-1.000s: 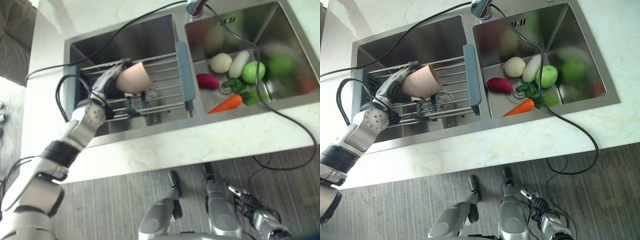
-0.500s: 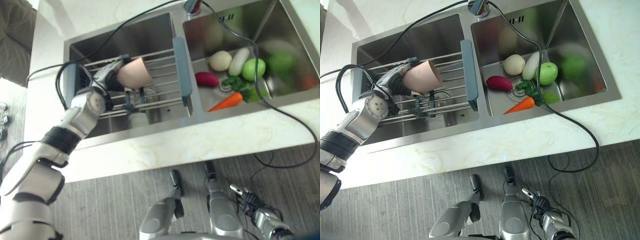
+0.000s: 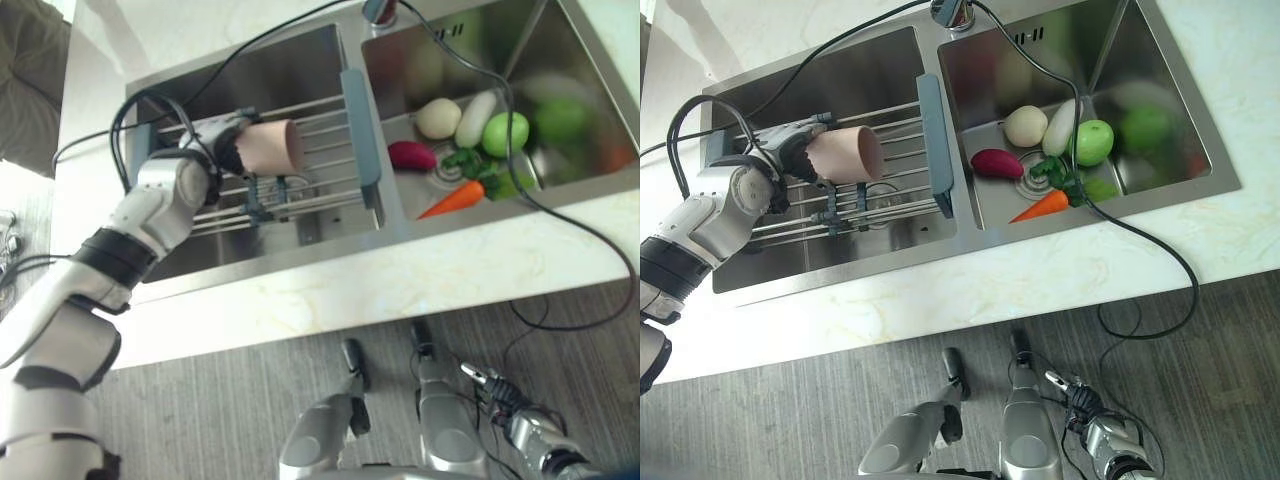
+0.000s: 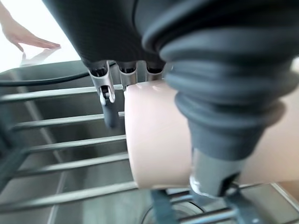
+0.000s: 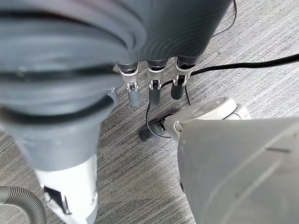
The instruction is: Place the dishes in the dishwasher.
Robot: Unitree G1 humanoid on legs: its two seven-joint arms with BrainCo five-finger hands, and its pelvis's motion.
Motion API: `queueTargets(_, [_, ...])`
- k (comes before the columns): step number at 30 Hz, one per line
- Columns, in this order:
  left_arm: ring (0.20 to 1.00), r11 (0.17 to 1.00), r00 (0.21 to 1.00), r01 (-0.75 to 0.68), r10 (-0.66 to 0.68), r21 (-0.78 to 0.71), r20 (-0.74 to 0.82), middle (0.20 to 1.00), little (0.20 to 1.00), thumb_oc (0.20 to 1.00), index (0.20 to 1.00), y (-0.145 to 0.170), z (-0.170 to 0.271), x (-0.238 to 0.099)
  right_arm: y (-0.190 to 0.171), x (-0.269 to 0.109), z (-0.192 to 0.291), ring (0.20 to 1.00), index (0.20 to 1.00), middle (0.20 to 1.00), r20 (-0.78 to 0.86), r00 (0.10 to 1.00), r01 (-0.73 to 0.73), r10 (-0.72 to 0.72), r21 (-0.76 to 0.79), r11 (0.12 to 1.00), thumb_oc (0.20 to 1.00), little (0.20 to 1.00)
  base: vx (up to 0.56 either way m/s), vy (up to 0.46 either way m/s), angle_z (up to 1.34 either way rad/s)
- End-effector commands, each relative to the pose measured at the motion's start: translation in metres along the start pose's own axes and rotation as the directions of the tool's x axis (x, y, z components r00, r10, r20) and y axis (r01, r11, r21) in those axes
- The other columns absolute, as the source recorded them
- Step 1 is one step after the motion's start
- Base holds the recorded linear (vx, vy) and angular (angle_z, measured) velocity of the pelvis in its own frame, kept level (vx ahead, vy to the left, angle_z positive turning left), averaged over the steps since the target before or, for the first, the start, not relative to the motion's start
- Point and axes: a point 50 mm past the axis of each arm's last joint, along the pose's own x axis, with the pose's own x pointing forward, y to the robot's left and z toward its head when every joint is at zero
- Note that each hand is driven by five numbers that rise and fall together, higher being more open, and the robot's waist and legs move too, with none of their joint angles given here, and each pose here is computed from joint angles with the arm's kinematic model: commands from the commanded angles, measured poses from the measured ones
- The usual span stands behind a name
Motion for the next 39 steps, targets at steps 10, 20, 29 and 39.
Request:
queueTargets(10, [0.2,0.966,0.966,0.248,-0.253,0.073,0.058,0.2,0.2,0.2,0.2,-0.049,0.013,0.002,0.0,0.002,0.009,1.0,1.0,1.0,0.017,1.0,-0.017,0.017,0.001,1.0,1.0,1.0,0.0,0.0,0.0])
queueTargets(20, [0.2,0.998,0.988,0.045,-0.05,0.039,0.144,0.2,0.2,0.2,0.2,-0.037,0.018,-0.001,0.004,0.002,0.003,1.0,1.0,1.0,0.017,1.0,-0.024,0.024,0.018,1.0,1.0,1.0,0.0,0.0,0.0])
queueTargets(29, [0.2,0.975,0.954,-0.216,0.223,-0.057,0.203,0.2,0.2,0.2,0.2,-0.019,0.013,-0.018,0.003,-0.003,-0.021,1.0,1.0,1.0,-0.019,1.0,0.0,0.001,0.047,0.999,1.0,1.0,0.0,-0.002,0.0])
queueTargets(39, [0.2,0.948,0.928,-0.316,0.317,-0.036,0.194,0.2,0.2,0.2,0.2,-0.032,0.009,-0.035,0.002,-0.016,-0.07,1.0,1.0,1.0,-0.164,0.984,0.08,-0.066,0.081,0.993,1.0,1.0,0.04,-0.023,0.18])
